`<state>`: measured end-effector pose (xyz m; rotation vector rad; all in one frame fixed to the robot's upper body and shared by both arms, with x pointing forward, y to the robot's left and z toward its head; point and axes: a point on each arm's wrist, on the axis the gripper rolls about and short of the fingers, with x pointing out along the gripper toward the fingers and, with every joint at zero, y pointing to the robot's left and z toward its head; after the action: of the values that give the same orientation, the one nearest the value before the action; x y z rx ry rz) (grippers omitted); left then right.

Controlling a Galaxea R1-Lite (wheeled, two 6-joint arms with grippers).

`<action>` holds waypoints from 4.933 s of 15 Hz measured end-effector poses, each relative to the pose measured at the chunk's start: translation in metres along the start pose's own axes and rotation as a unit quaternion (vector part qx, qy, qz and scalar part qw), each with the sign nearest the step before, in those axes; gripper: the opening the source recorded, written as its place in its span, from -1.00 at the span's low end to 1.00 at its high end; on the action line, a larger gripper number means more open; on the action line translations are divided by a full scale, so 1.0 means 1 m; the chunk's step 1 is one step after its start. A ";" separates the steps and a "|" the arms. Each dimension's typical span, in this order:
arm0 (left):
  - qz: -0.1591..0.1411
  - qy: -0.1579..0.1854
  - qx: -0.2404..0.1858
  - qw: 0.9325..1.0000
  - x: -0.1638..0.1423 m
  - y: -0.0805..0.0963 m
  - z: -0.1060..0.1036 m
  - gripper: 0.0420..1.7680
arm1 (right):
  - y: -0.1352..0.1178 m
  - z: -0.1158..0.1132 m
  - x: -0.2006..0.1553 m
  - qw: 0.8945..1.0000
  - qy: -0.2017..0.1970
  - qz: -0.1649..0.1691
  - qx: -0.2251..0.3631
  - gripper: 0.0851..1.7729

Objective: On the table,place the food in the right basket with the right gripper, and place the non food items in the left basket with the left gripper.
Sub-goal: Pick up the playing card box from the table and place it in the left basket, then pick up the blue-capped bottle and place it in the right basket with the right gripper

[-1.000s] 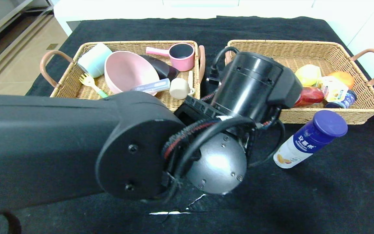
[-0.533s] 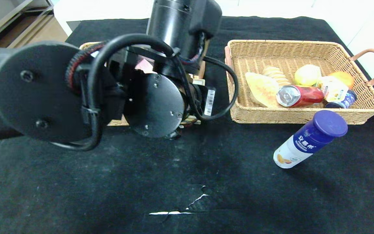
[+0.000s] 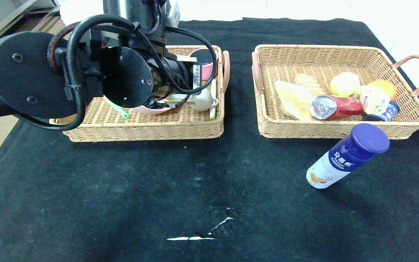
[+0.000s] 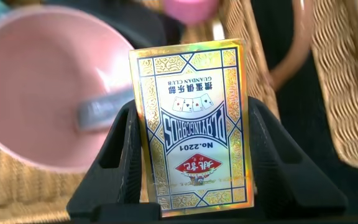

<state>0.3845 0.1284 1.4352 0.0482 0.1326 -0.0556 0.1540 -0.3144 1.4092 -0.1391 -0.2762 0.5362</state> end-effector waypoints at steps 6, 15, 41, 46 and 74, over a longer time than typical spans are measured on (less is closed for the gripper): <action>0.012 -0.001 0.009 1.000 0.027 0.012 -0.008 0.14 | 0.000 0.000 0.000 1.000 0.000 0.000 0.000 0.93; 0.013 -0.003 0.007 1.000 0.031 0.008 -0.011 0.52 | 0.000 -0.001 0.001 1.000 0.003 0.001 0.001 0.93; -0.355 0.004 0.111 0.928 -0.136 0.051 -0.105 0.92 | -0.005 -0.029 0.014 0.997 0.054 0.050 -0.020 0.93; -0.351 0.019 0.114 0.929 -0.142 0.059 -0.123 0.93 | -0.007 -0.038 0.019 0.995 0.071 0.071 -0.013 0.93; -0.354 0.041 0.126 0.926 -0.140 0.056 -0.136 0.94 | 0.035 -0.079 0.106 0.973 0.209 -0.053 0.087 0.93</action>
<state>0.2318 0.1986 1.3221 0.2591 0.2224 -0.7965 0.2481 -0.2340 1.3510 -0.0631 0.1731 0.4104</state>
